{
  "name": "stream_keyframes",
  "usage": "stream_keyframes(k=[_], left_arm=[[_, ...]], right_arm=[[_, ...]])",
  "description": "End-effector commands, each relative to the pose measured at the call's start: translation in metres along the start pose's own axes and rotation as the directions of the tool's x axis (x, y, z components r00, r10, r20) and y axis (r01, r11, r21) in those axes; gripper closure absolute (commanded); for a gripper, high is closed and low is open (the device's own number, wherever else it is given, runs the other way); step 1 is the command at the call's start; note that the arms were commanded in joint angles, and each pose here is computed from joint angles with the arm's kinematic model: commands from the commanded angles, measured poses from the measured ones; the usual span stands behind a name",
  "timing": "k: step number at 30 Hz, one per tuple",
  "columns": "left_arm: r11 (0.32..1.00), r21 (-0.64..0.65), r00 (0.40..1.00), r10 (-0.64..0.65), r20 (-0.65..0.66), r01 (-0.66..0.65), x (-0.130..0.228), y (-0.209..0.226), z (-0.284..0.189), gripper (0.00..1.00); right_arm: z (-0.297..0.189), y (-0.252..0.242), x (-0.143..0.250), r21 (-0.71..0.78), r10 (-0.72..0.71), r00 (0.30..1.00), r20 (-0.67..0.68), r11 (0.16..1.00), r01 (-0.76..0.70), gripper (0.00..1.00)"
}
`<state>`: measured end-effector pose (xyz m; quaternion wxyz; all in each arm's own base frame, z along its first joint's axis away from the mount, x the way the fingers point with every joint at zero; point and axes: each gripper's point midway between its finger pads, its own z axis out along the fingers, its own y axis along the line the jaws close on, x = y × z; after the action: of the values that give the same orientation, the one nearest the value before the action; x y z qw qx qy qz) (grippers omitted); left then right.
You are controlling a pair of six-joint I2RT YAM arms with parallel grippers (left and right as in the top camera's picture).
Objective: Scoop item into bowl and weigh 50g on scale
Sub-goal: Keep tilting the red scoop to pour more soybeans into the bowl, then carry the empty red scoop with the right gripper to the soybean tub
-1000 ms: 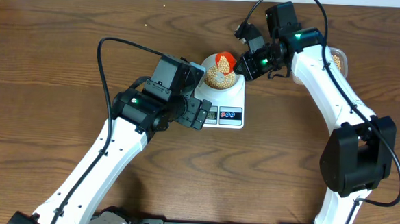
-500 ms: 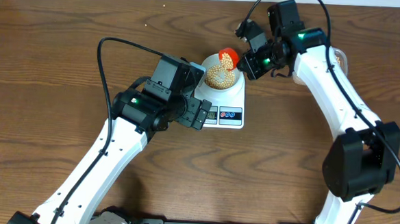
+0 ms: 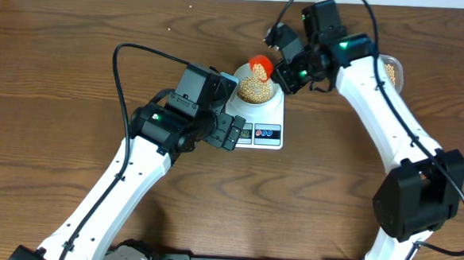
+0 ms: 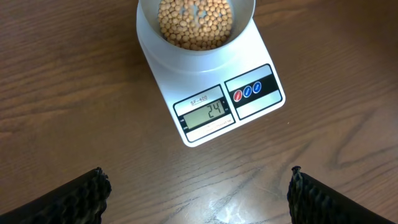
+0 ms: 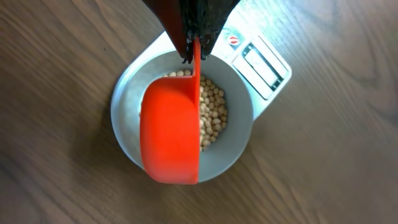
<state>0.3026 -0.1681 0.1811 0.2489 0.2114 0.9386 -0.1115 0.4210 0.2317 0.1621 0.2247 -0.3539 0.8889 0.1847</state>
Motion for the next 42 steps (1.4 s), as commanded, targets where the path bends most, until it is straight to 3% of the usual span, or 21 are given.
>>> stream_keyframes(k=[1, 10, 22, 34, 42], left_arm=[[1.000, -0.012, 1.000, -0.004, -0.009, 0.004, 0.003, 0.004, 0.002, 0.06], [1.000, -0.012, 1.000, -0.004, -0.009, 0.004, 0.003, 0.004, 0.002, 0.06], [1.000, -0.012, 1.000, -0.004, -0.009, 0.004, 0.003, 0.004, 0.002, 0.06], [1.000, -0.012, 1.000, -0.004, -0.009, 0.004, 0.003, 0.004, 0.002, 0.07], [1.000, -0.012, 1.000, -0.004, -0.009, 0.004, 0.003, 0.004, 0.002, 0.06]], right_arm=[[-0.020, -0.002, -0.013, 0.122, -0.067, 0.998, 0.014, 0.990, 0.064, 0.99], [-0.022, -0.004, -0.014, 0.319, -0.125, 0.990, -0.060, 0.938, 0.138, 0.99], [-0.021, 0.004, -0.016, 0.358, -0.153, 0.985, -0.080, 0.918, 0.172, 0.99], [-0.021, 0.010, -0.023, 0.193, -0.095, 0.995, 0.017, 0.977, 0.090, 0.99], [-0.051, -0.019, -0.028, 0.042, 0.097, 0.985, 0.141, 0.994, -0.104, 0.99]])
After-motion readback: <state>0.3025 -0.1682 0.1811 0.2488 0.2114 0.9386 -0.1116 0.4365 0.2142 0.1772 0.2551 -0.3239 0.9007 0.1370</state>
